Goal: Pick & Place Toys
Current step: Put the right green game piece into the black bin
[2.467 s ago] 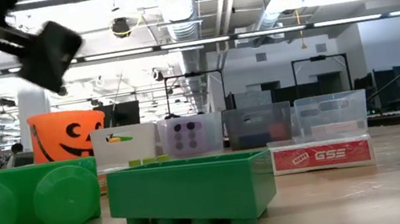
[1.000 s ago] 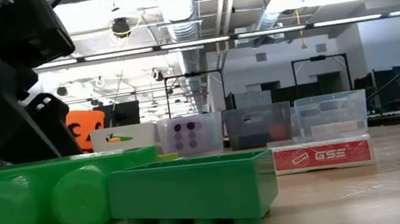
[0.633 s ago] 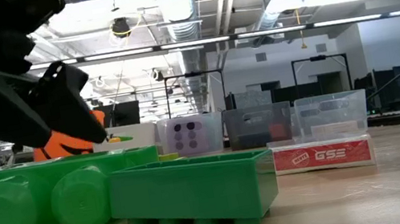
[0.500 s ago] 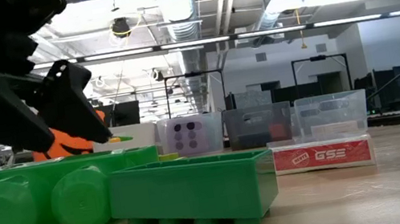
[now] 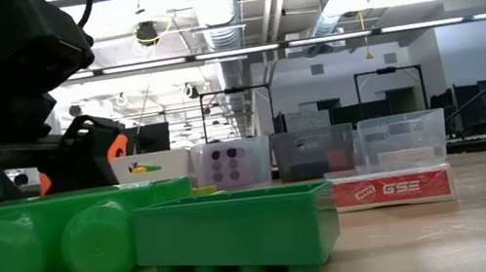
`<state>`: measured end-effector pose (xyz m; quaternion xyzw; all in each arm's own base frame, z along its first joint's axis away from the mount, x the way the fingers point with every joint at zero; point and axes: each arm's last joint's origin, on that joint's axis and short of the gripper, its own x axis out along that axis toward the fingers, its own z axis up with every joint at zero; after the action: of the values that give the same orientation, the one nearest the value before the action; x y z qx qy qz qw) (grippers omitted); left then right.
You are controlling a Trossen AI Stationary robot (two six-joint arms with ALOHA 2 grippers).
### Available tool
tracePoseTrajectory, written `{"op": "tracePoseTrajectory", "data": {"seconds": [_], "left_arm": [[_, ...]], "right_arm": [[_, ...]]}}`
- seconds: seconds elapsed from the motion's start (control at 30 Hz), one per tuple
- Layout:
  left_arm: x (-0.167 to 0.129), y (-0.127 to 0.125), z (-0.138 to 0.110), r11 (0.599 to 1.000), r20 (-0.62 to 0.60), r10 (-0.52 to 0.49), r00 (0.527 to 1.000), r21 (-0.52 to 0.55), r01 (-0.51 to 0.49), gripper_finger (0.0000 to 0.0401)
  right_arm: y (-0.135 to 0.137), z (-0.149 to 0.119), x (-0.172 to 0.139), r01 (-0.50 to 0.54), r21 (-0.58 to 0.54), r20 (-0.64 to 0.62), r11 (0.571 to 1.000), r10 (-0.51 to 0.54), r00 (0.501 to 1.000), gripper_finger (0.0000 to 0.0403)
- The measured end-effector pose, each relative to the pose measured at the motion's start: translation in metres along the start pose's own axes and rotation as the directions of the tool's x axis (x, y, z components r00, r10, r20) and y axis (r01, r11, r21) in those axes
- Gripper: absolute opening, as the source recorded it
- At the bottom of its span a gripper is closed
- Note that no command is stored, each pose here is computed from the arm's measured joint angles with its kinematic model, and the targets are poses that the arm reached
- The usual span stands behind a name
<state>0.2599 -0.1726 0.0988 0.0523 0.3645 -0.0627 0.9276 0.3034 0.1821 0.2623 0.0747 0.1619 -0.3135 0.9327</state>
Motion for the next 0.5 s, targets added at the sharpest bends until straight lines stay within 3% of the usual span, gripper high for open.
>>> {"op": "tracePoseTrajectory", "data": {"seconds": [0.27, 0.5], "left_arm": [[0.002, 0.0, 0.006, 0.999, 0.077, -0.005, 0.997, -0.032, 0.008, 0.0265], [0.002, 0.0, 0.006, 1.0, 0.078, 0.009, 0.997, -0.031, -0.007, 0.0177]], "right_arm": [[0.0, -0.009, 0.022, 0.028, -0.037, -0.046, 0.999, -0.03, 0.998, 0.0035], [0.001, -0.008, 0.022, 0.008, -0.025, -0.062, 1.0, -0.009, 0.998, 0.0035]]}}
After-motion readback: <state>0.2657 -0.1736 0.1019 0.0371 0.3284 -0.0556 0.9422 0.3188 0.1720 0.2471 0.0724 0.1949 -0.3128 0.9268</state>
